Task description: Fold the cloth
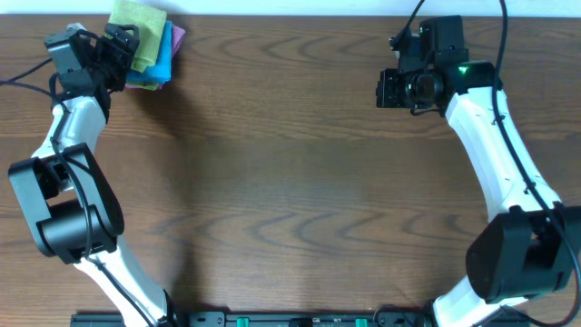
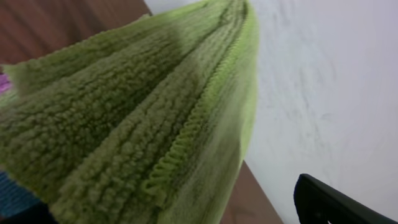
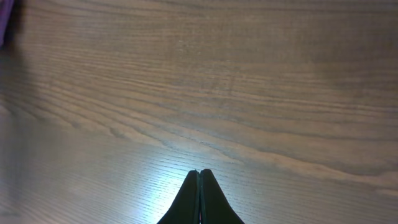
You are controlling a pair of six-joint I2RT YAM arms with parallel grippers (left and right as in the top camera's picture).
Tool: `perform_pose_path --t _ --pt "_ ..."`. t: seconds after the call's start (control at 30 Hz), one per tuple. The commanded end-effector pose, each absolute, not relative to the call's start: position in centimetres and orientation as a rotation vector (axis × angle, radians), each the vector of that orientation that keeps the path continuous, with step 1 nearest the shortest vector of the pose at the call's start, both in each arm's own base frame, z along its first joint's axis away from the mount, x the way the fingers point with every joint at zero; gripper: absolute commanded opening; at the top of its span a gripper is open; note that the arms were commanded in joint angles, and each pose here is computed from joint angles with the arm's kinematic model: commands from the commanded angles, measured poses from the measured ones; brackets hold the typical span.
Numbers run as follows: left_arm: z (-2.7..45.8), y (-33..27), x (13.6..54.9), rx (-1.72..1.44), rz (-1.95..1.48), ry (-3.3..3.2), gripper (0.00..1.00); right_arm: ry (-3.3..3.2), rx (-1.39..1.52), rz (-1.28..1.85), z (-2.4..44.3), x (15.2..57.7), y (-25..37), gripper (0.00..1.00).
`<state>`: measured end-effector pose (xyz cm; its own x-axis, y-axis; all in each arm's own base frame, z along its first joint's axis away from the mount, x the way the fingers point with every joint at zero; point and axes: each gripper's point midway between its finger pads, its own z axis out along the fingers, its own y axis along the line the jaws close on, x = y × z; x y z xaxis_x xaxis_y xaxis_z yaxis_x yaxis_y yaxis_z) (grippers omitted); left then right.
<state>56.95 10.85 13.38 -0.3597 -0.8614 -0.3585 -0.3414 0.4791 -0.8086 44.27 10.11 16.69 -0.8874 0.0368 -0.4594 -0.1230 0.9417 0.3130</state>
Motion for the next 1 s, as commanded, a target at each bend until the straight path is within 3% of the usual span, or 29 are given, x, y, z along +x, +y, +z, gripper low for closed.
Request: perform_pose_path --t 0.0,0.3,0.5,0.7,0.73,0.93,0.97 --pt "13.5 12.4 56.8 -1.01 -0.776 1.917 0.95 2.621 -0.072 0.454 16.8 44.3 9.8 0.01" --pt "16.1 16.8 54.6 -1.046 -0.793 1.859 0.95 2.633 -0.083 0.481 16.7 43.9 10.3 0.02" --pt "18.1 20.2 50.2 -1.034 -0.685 1.918 0.95 2.634 -0.116 0.486 16.7 43.7 11.3 0.02" --pt "22.5 17.4 44.7 -0.776 -0.526 2.102 0.96 2.658 -0.122 0.44 17.2 42.7 9.8 0.02" --pt "23.1 16.9 43.6 -0.747 -0.493 2.131 0.95 2.661 -0.115 0.431 17.5 42.5 9.4 0.09" --pt "26.4 13.6 37.8 -0.567 -0.398 2.244 0.95 2.638 -0.055 0.339 20.9 40.3 6.7 0.99" --pt "26.9 13.0 36.9 -0.544 -0.39 2.255 0.95 2.633 -0.045 0.318 21.6 39.7 6.2 0.99"
